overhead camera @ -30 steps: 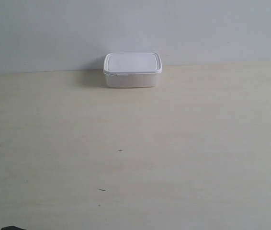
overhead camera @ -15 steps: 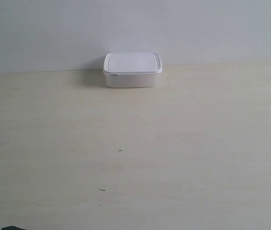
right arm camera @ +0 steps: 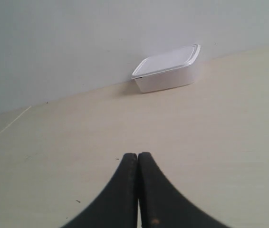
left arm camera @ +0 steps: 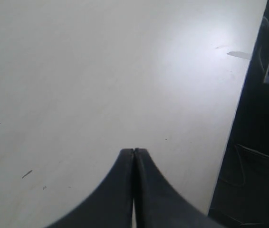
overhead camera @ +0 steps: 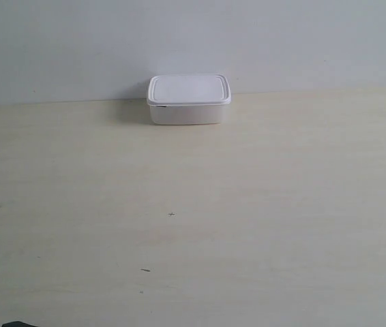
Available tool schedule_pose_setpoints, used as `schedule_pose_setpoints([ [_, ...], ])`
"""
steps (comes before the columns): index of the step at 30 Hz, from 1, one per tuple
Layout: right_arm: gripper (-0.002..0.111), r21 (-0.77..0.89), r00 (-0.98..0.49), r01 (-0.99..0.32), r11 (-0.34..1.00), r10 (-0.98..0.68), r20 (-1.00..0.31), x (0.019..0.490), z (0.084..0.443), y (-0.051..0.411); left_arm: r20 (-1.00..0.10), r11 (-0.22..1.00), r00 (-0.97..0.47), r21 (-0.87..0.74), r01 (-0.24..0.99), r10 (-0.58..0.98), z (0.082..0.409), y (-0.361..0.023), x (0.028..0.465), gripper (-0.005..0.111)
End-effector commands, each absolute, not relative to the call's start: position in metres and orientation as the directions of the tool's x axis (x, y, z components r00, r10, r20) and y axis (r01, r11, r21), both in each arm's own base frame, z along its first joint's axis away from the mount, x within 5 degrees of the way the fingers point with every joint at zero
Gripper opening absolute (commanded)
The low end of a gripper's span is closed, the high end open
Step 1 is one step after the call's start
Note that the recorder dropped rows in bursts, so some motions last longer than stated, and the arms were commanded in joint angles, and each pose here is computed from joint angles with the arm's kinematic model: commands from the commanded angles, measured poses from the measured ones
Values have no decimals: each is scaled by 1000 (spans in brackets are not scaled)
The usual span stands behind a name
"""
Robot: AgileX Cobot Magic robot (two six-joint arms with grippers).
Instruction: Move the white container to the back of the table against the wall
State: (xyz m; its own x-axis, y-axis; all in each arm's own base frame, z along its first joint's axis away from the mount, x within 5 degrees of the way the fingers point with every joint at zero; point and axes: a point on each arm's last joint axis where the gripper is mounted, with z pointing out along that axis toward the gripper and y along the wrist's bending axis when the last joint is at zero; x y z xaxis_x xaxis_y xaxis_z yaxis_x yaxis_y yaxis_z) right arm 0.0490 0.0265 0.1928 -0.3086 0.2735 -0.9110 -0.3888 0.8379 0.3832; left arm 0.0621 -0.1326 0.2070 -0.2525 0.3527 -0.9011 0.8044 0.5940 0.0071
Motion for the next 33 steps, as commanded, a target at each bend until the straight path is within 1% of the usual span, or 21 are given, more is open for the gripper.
schedule_pose_setpoints([
  [1,0,393,-318,-386,834,280,-906,49,191,26,-902,590,-257,-3,807,348,206,-132,61,0],
  [14,0,401,-319,-377,835,289,-903,49,191,26,-902,590,-257,-3,807,348,206,-132,61,0],
  [25,0,411,-254,-191,891,359,-898,53,191,15,-910,597,-256,-12,802,326,209,-130,61,0],
  [29,0,411,-228,-128,903,376,-898,54,191,12,-919,636,-277,-39,771,280,214,-123,68,0],
  [31,0,411,-217,-101,906,383,-898,54,191,10,-927,674,-290,-58,737,236,218,-116,74,0],
  [33,0,411,-204,-72,909,390,-898,55,191,8,-943,748,-295,-81,659,157,225,-102,84,0],
])
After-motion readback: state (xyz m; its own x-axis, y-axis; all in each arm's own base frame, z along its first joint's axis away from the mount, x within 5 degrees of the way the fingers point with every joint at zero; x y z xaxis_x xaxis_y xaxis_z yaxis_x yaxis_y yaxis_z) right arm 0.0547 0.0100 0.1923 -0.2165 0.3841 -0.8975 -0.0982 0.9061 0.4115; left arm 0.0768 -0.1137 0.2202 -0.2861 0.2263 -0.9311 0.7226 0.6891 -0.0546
